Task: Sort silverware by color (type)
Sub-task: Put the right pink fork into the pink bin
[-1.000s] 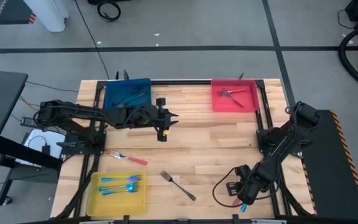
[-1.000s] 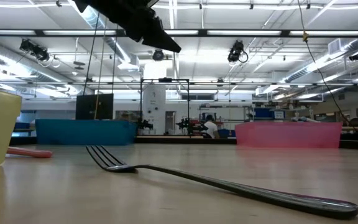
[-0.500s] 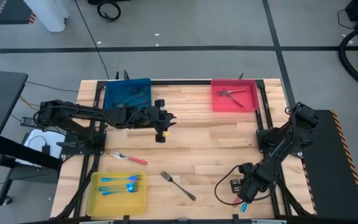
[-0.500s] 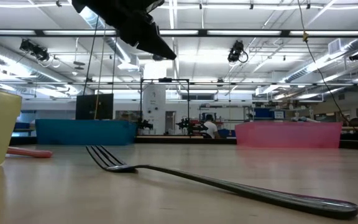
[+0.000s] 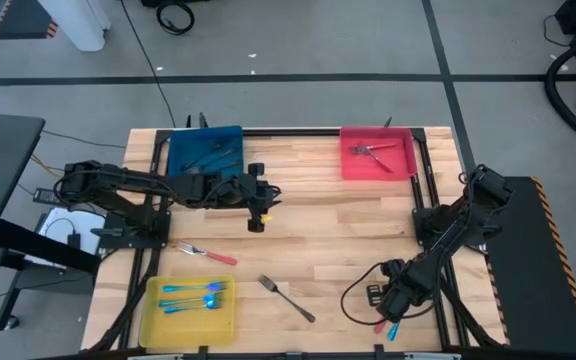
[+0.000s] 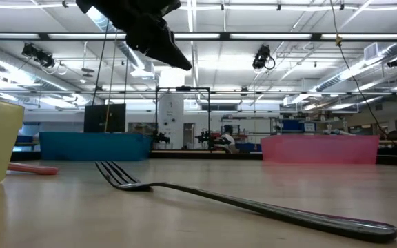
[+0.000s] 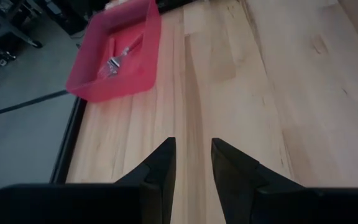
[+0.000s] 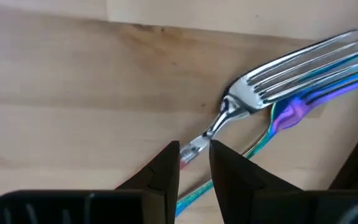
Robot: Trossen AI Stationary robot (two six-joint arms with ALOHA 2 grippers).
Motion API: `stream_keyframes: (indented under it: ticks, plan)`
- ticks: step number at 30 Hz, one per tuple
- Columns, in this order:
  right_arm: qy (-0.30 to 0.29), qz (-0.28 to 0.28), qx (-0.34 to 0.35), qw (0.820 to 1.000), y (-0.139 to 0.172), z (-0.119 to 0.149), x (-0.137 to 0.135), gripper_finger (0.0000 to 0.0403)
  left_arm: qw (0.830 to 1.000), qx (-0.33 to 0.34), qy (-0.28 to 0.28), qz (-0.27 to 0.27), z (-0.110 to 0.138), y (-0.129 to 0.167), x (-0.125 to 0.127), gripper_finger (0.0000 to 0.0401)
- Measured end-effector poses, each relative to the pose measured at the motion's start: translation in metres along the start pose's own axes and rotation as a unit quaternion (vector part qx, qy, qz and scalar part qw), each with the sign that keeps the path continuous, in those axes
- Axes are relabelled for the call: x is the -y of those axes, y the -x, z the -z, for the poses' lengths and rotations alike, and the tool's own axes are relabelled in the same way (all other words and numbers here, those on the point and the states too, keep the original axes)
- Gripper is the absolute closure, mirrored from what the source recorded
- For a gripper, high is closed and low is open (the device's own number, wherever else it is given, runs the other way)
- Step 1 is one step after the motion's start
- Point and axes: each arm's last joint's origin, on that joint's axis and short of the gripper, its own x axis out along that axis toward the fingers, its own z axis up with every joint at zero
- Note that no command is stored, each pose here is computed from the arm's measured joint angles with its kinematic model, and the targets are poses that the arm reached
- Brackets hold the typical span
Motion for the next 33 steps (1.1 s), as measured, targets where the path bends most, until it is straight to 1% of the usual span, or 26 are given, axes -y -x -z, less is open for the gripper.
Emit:
stream_keyframes:
  ticks: [3,5,10,17,20,25,28,33]
  plan:
    - [-0.003,0.014,0.005,1.000,-0.009,0.000,-0.001,0.0307,1.000,-0.012,-0.003,0.004,0.002,0.000,0.001,0.0299]
    - [-0.002,0.014,0.009,1.000,-0.012,0.001,-0.003,0.0307,1.000,-0.016,-0.004,0.005,0.003,0.000,0.001,0.0299]
    - [-0.002,0.016,0.004,1.000,-0.013,0.002,-0.003,0.0307,1.000,-0.014,0.006,0.004,0.003,0.000,0.001,0.0299]
    - [0.001,0.039,-0.016,0.999,-0.014,0.006,0.001,0.0307,1.000,-0.013,0.006,0.004,0.003,0.000,0.001,0.0299]
    - [0.005,0.031,-0.005,1.000,-0.015,0.006,0.001,0.0307,1.000,-0.013,0.006,0.004,0.003,0.000,0.001,0.0299]
    - [0.012,0.000,0.024,1.000,-0.014,0.002,-0.003,0.0307,1.000,-0.014,0.006,0.004,0.003,0.000,0.001,0.0299]
    - [0.006,0.001,0.033,0.999,-0.016,-0.001,-0.007,0.0307,1.000,-0.014,0.006,0.004,0.003,0.000,0.001,0.0299]
    - [0.019,0.003,0.050,0.999,-0.018,-0.006,-0.010,0.0307,1.000,-0.014,0.005,0.004,0.003,0.000,0.001,0.0299]
